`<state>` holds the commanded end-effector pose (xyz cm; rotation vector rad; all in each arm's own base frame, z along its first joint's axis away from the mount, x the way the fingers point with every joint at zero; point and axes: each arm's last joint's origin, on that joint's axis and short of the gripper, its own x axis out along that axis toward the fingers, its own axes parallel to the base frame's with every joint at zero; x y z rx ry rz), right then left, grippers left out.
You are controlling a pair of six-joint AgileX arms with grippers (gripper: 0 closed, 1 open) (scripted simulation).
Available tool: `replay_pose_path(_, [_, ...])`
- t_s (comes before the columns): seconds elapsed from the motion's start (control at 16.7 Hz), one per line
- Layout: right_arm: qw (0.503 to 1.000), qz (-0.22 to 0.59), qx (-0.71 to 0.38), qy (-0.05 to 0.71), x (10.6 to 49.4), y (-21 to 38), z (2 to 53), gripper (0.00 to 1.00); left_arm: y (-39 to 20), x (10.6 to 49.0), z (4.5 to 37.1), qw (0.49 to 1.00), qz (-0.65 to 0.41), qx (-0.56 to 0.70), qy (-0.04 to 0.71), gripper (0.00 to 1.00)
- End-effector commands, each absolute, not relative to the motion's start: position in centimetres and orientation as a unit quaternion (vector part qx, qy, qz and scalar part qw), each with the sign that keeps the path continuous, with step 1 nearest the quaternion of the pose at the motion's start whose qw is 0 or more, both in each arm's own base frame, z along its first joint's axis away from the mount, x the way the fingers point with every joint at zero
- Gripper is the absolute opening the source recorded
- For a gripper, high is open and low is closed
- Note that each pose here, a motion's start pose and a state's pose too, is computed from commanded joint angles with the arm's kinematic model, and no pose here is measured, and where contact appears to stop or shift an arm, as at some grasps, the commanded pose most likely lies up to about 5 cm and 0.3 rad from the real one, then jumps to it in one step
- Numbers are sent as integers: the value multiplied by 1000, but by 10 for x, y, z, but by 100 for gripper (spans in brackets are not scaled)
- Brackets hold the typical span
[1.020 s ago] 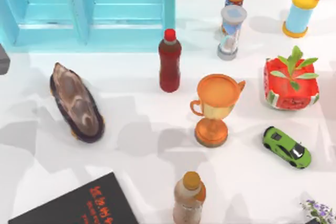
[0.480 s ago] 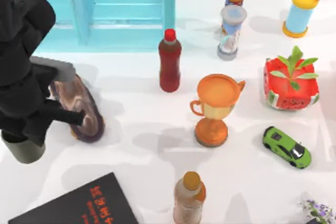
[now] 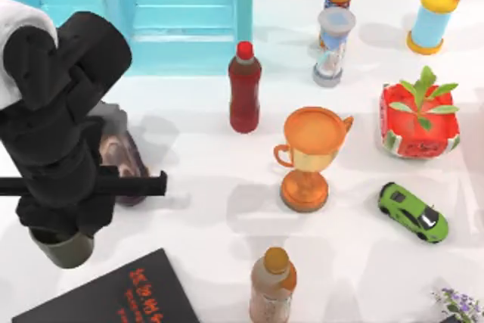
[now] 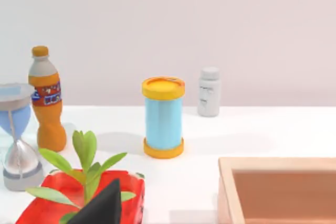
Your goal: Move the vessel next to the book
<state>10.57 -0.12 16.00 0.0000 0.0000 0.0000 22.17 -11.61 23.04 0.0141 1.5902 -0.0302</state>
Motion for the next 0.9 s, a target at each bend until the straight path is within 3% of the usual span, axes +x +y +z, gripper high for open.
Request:
replay_pose_path(0.48, [1000,0,0,0,106,-1,160,100,-117,221,226,700,-9,3,714,0])
replay_pose_path(0.9, [1000,0,0,0,106,-1,160,100,-110,220,173,702,-10,2,712,0])
